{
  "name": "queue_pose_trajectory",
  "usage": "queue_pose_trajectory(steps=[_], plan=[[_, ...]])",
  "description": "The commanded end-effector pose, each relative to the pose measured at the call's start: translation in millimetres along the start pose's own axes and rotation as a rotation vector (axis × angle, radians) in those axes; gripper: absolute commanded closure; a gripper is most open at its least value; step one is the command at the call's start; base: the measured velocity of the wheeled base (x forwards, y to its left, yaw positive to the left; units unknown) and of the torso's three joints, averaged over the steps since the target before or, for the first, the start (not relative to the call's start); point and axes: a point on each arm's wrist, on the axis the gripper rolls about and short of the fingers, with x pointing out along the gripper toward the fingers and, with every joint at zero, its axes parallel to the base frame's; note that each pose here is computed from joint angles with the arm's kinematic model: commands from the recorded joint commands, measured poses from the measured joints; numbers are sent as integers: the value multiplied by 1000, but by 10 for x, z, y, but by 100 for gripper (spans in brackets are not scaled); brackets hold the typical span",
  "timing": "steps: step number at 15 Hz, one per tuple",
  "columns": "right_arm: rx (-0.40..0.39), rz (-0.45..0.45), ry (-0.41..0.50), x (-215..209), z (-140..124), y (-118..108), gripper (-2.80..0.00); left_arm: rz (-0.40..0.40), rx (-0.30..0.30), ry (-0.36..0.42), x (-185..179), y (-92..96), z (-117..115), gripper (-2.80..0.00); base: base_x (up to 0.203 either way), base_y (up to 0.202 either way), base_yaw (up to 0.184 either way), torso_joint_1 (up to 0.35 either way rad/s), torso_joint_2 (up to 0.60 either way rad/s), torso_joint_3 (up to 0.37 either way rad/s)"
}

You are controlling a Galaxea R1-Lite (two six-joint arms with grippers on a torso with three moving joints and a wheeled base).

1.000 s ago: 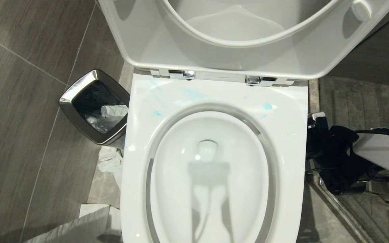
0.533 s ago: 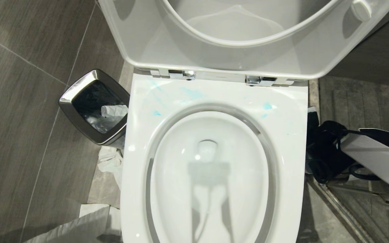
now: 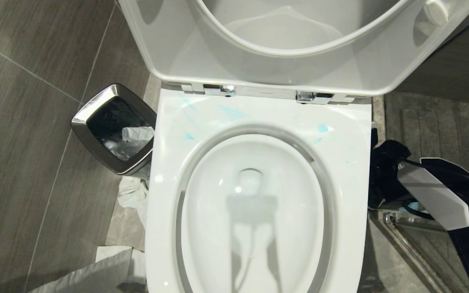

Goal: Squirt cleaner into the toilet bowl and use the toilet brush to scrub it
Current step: Pour in the cleaning agent

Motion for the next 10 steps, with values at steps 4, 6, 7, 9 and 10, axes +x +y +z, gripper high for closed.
queue_pose_trajectory(steps=[4, 6, 7, 9, 10], plan=[[-11, 2, -51, 67, -157, 57, -280, 0, 0, 2, 2, 0, -4, 0, 0, 0, 0, 0, 0, 0], [-15, 0, -69, 96, -163, 67, -280, 0, 0, 2, 2, 0, -4, 0, 0, 0, 0, 0, 0, 0], [-16, -1, -77, 109, -154, 70, -280, 0, 0, 2, 2, 0, -4, 0, 0, 0, 0, 0, 0, 0], [-17, -4, -91, 137, -125, 80, -280, 0, 0, 2, 2, 0, -4, 0, 0, 0, 0, 0, 0, 0], [-19, -6, -102, 154, -103, 74, -280, 0, 0, 2, 2, 0, -4, 0, 0, 0, 0, 0, 0, 0]])
